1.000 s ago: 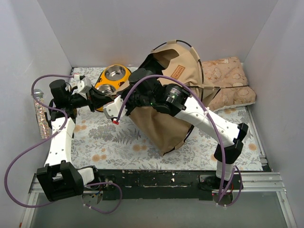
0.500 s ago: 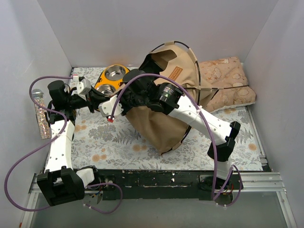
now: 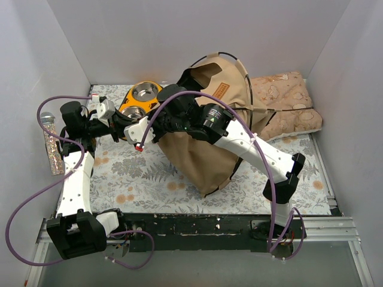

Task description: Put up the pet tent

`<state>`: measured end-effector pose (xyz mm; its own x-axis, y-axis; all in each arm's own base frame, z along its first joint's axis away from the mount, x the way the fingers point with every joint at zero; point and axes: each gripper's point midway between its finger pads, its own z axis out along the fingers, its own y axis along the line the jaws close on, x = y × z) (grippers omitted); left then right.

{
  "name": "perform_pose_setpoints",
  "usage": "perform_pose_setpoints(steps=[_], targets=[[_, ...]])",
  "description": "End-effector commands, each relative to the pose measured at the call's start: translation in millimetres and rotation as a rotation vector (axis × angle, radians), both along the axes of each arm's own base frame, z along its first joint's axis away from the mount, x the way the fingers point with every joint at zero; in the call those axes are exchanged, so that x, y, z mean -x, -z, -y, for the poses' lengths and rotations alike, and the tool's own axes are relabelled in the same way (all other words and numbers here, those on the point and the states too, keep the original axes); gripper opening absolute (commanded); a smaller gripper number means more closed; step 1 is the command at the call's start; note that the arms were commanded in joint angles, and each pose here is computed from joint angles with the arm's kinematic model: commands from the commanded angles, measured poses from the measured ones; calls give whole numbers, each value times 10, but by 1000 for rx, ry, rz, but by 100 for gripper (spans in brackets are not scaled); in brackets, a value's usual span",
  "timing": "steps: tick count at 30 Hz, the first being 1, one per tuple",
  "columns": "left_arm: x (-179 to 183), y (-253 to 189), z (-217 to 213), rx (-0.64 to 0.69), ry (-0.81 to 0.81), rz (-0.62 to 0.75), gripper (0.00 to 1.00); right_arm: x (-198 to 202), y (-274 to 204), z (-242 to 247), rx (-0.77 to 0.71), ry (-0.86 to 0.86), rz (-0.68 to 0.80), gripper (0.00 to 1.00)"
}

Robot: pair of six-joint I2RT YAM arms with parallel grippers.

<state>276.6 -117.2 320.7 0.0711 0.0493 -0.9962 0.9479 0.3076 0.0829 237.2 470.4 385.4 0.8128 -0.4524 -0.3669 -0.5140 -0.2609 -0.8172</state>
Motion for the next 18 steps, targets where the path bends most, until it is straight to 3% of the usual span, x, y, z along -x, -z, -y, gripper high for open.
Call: perform_pose_setpoints(steps=[1,18], targets=[[236,-128,70,23,134,40,0,-84,-216,230,-44,53,9,1],[264,-180,76,26,145,37,0,-91,138,256,80,42,-22,1]])
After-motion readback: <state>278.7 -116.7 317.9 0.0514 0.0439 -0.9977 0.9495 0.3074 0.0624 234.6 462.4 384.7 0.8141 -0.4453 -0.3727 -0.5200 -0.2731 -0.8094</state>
